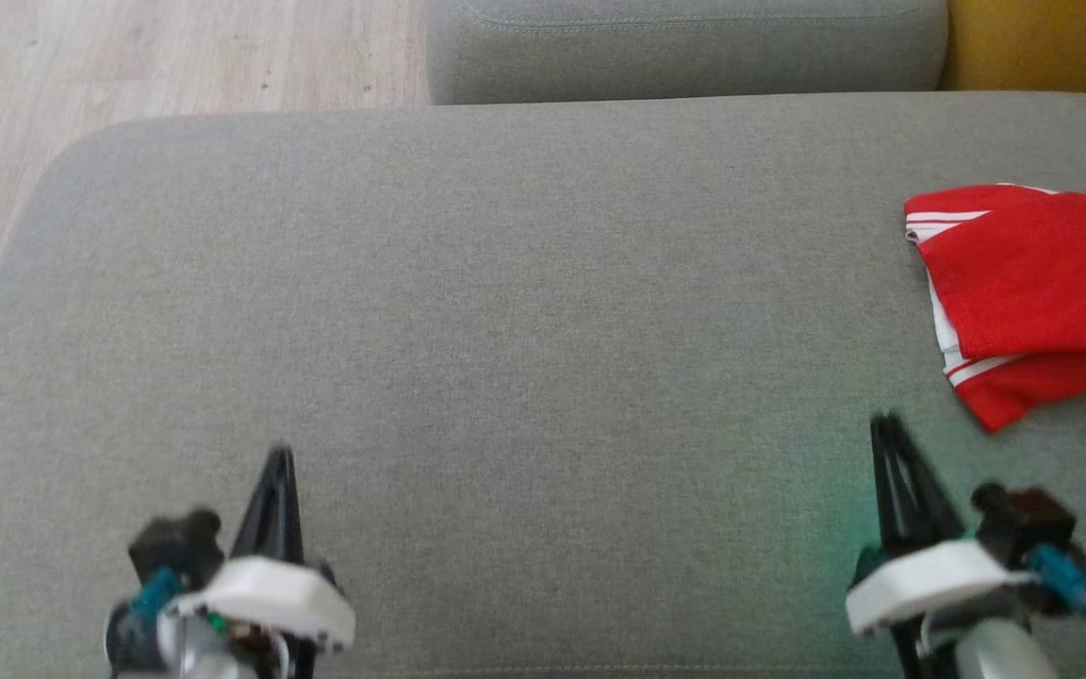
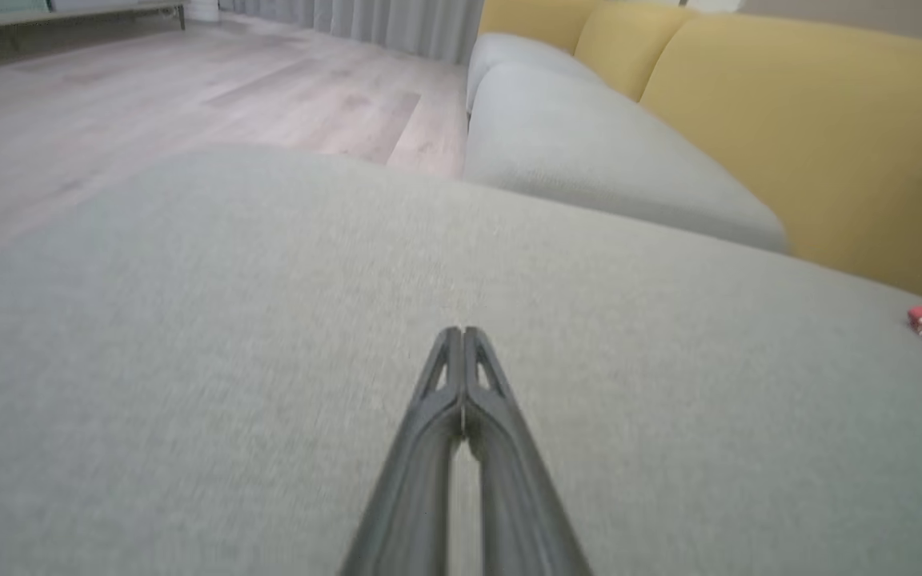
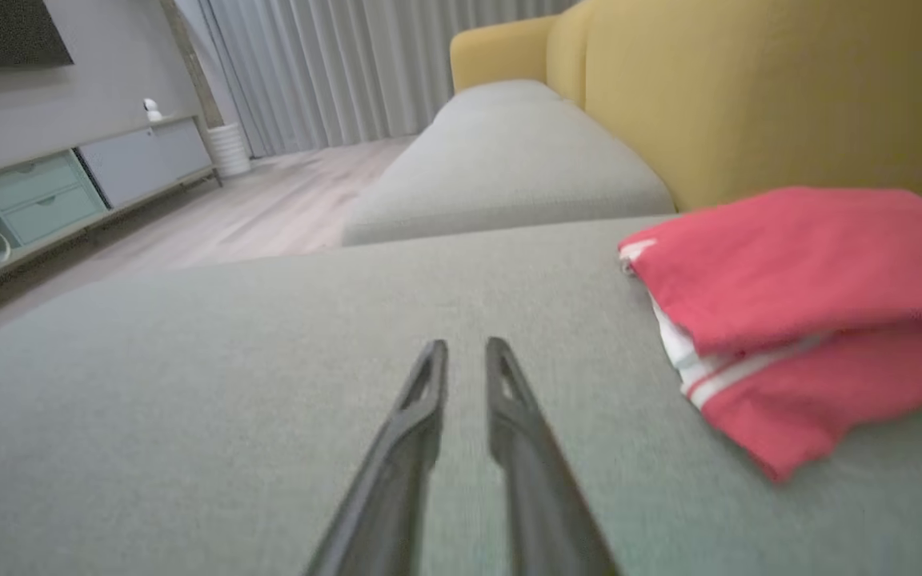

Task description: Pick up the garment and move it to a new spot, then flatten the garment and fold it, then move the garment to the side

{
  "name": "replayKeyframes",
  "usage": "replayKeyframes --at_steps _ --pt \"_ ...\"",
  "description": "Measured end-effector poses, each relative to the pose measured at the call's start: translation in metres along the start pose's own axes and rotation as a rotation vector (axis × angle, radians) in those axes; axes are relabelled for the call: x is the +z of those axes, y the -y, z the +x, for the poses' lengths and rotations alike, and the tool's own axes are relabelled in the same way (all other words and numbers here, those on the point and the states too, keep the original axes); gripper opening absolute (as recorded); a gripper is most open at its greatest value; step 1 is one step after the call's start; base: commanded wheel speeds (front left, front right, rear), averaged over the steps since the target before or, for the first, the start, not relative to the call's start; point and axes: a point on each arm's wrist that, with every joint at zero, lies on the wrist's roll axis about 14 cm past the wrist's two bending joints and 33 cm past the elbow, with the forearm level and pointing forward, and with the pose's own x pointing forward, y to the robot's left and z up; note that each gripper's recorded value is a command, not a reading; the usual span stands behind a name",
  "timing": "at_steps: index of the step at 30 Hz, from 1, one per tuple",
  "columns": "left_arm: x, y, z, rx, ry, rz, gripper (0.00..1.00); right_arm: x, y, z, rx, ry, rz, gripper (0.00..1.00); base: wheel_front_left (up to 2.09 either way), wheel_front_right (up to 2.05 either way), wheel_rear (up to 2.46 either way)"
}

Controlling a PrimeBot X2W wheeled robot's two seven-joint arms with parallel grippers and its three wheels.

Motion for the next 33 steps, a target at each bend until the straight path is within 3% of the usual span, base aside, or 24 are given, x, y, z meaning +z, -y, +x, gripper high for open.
replayKeyframes --at_steps 4,33 --pt "-0.025 -0.008 -0.013 0.027 -0.081 -0.019 0.0 -0.023 0.004 -0.013 -0.02 -0.07 0.03 0.0 0.0 0.0 0.0" --pt "-0.021 -0.018 -0.008 0.079 -0.113 -0.342 0.0 -0.013 0.021 -0.012 -0.114 -0.04 0.378 0.0 0.0 0.0 0.0"
